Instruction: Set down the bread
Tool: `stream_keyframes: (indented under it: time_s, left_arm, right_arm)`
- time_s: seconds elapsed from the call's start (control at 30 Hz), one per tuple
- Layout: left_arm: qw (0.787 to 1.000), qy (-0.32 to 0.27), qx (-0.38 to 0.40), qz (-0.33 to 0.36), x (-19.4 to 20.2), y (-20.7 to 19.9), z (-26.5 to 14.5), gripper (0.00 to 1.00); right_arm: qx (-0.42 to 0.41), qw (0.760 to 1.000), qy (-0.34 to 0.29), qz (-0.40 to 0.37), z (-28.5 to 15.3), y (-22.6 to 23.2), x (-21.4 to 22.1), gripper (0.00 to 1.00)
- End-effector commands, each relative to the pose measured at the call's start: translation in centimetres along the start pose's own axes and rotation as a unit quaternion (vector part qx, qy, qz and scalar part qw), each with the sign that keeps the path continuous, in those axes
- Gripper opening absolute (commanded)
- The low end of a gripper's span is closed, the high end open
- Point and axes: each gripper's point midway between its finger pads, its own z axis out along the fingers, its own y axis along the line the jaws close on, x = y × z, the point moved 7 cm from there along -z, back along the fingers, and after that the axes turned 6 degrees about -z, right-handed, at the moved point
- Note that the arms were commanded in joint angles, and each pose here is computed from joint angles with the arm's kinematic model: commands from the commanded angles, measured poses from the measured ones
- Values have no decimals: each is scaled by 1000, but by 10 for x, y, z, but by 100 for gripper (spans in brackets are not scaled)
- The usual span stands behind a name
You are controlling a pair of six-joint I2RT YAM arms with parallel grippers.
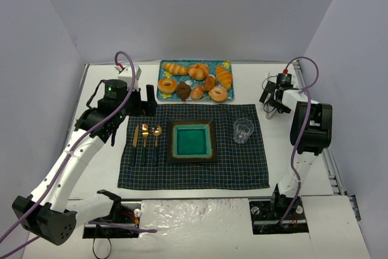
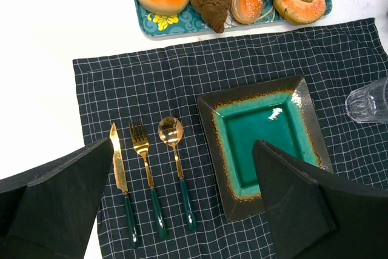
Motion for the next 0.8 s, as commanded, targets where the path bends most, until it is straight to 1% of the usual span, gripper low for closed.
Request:
stream_keyframes:
  time_s: [0.0, 0.1, 0.4, 0.47, 0.67, 0.77]
  left_arm:
    - [999, -40, 16, 8, -17, -7, -1, 97]
    - [999, -40, 16, 8, -17, -7, -1, 97]
    - [999, -40, 16, 8, -17, -7, -1, 97]
    - [999, -40, 17, 8, -17, -7, -1, 97]
    - [999, -40, 17, 8, -17, -7, -1, 97]
    - [999, -41, 17, 7, -17, -7, -1, 97]
  right_arm:
    - [-11, 999, -26, 19, -2, 1, -12, 90]
    - [-14, 999, -25, 19, -1, 2, -10, 87]
    - [-14, 999, -24, 26, -3, 2, -8, 72]
    - [-14, 999, -25, 27, -3, 2, -8, 71]
    - [-16, 999, -22, 25, -4, 2, -5, 63]
    - [-14, 999, -21, 26, -4, 1, -4, 57]
